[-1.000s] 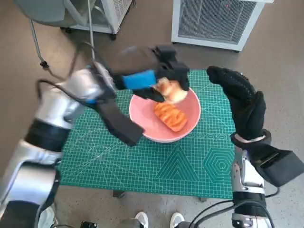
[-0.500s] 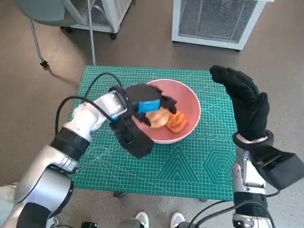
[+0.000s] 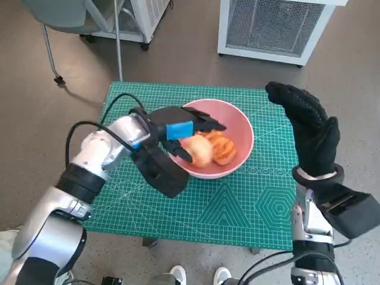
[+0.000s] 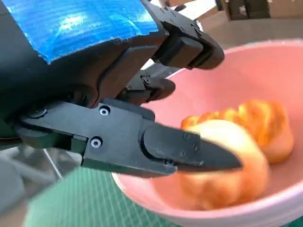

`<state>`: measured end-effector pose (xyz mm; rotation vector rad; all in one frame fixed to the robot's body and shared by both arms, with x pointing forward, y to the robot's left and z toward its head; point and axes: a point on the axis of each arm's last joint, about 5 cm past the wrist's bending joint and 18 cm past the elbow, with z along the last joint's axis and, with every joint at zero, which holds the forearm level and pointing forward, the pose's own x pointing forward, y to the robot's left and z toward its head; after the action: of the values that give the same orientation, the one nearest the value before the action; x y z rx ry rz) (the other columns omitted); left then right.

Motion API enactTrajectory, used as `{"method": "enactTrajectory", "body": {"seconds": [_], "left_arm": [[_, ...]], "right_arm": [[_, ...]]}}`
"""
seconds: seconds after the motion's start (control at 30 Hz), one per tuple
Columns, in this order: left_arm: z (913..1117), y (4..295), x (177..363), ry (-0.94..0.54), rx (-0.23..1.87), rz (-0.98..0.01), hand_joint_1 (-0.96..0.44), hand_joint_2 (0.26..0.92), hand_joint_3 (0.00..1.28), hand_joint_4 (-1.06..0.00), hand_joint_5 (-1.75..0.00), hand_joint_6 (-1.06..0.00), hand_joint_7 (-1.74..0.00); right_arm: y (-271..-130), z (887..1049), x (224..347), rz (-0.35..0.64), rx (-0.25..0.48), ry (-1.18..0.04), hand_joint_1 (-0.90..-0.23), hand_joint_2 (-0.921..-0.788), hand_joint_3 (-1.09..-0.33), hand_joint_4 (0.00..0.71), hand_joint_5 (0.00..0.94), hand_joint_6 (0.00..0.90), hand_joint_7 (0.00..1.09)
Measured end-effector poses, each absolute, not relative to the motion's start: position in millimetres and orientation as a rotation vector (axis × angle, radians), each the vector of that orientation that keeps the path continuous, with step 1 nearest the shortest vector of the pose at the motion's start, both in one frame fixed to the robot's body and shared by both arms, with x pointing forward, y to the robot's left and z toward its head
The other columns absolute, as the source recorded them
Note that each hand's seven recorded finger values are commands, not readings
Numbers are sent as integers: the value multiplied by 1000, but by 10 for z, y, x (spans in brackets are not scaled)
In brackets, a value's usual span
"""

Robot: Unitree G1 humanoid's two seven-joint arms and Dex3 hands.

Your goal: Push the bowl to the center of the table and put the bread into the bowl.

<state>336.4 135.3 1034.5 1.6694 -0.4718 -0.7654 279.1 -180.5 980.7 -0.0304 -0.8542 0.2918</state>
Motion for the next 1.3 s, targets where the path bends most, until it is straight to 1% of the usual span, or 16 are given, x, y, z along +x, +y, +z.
{"method": "enactTrajectory", "body": {"seconds": [0.1,0.13,0.2,0.3,0.4,0.6,0.7,0.77,0.9,1.0,1.1,1.2,1.3], "left_arm": [[10409,1439,3363,-458,1542,-764,-818,921,641,-197,-20,-269,-163],[10430,1466,3361,-460,1497,-758,-814,921,656,-205,-23,-274,-166],[10470,1514,3353,-477,1407,-742,-791,921,692,-254,-44,-314,-186],[10529,1601,3327,-529,1248,-697,-772,921,705,-296,-61,-347,-203],[10568,1694,3282,-612,1077,-637,-758,921,718,-328,-73,-361,-214],[10550,1851,3166,-812,714,-454,-762,921,744,-304,-47,-297,-184],[10504,1870,3112,-875,552,-375,-759,921,741,-290,-36,-291,-177],[10454,1848,3087,-900,478,-343,-755,921,738,-280,-29,-282,-170],[10281,1779,3036,-911,336,-284,-750,921,731,-247,-10,-256,-149],[10139,1723,3005,-887,267,-270,-748,921,720,-221,-3,-248,-139],[10033,1688,2979,-860,213,-267,-748,921,695,-204,-2,-255,-134],[9975,1675,2964,-846,153,-262,-749,921,671,-199,-2,-277,-137],[9961,1670,2958,-841,103,-258,-749,921,658,-205,-5,-294,-139]], "right_arm": [[-1797,9836,2803,291,-45,-860,-661,-921,-817,227,6,-1,654],[-1794,9850,2808,291,-47,-863,-661,-921,-817,227,6,-1,654],[-1787,9880,2815,291,-52,-873,-659,-921,-817,229,7,-1,654],[-1775,9938,2825,290,-54,-888,-657,-921,-819,231,9,-1,652],[-1762,10014,2831,290,-66,-905,-652,-921,-824,232,9,-1,647],[-1743,10205,2834,279,-100,-941,-640,-921,-827,232,10,-1,644],[-1718,10278,2842,272,-103,-963,-643,-921,-821,233,10,-1,647],[-1701,10300,2847,270,-105,-971,-647,-921,-814,229,8,-1,649],[-1622,10318,2859,278,-93,-987,-650,-921,-798,211,3,-1,629],[-1569,10322,2871,290,-90,-1004,-651,-921,-793,197,2,-1,597],[-1557,10318,2888,292,-100,-1016,-653,-921,-792,182,1,-1,569],[-1563,10302,2908,289,-103,-1018,-655,-921,-793,173,0,-1,555],[-1574,10275,2921,287,-108,-1017,-656,-921,-795,163,0,-1,541]]}}
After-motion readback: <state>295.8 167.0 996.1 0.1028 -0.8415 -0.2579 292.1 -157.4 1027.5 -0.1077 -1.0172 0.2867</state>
